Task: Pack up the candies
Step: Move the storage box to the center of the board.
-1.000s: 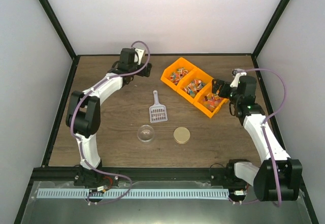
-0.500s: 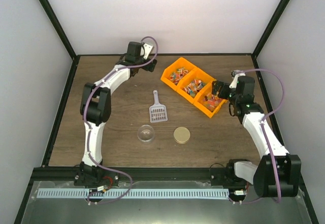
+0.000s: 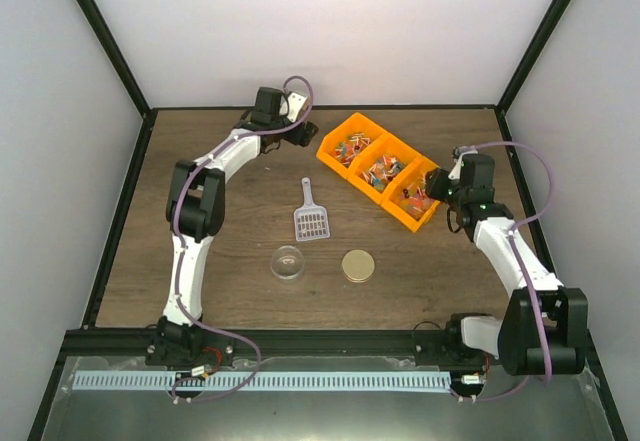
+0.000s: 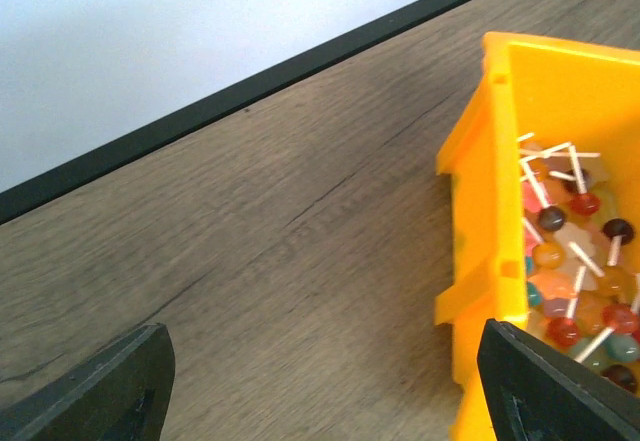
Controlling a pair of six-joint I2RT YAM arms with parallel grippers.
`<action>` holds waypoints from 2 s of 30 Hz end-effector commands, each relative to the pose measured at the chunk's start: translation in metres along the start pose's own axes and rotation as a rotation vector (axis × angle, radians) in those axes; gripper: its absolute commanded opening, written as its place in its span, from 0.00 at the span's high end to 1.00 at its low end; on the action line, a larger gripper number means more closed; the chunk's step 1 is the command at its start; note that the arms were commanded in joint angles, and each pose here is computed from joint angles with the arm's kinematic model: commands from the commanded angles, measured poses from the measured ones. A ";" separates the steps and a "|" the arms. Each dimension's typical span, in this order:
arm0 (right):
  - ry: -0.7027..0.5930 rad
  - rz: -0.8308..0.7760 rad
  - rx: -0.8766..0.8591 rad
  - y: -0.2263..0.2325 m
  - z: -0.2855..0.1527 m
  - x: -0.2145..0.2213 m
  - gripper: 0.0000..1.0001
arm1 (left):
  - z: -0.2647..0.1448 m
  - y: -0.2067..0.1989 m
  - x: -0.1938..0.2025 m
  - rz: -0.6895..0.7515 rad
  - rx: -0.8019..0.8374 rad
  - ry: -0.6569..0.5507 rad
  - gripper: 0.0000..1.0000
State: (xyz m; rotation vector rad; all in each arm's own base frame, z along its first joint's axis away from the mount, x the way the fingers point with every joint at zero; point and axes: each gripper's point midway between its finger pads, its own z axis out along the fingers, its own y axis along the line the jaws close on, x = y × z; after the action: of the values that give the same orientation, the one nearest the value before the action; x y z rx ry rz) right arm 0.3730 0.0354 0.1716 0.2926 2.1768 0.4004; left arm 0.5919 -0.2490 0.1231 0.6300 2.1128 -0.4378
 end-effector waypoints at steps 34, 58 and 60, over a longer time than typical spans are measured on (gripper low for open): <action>-0.569 -0.402 -0.044 -0.026 0.015 0.008 0.00 | -0.110 -0.005 -0.008 -0.196 -0.123 -0.124 0.01; -0.567 -0.401 -0.045 -0.026 0.015 0.008 0.00 | -0.086 -0.010 0.019 -0.147 0.057 -0.002 0.00; -0.566 -0.402 -0.044 -0.026 0.015 0.009 0.00 | -0.066 -0.027 0.020 -0.115 0.064 0.025 0.00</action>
State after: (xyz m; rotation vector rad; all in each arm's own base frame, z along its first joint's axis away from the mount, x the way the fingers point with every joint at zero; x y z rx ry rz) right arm 0.3759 0.0208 0.1349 -0.0448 1.6590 0.1416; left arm 0.5255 -0.1869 0.1665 0.4143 2.1438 -0.5592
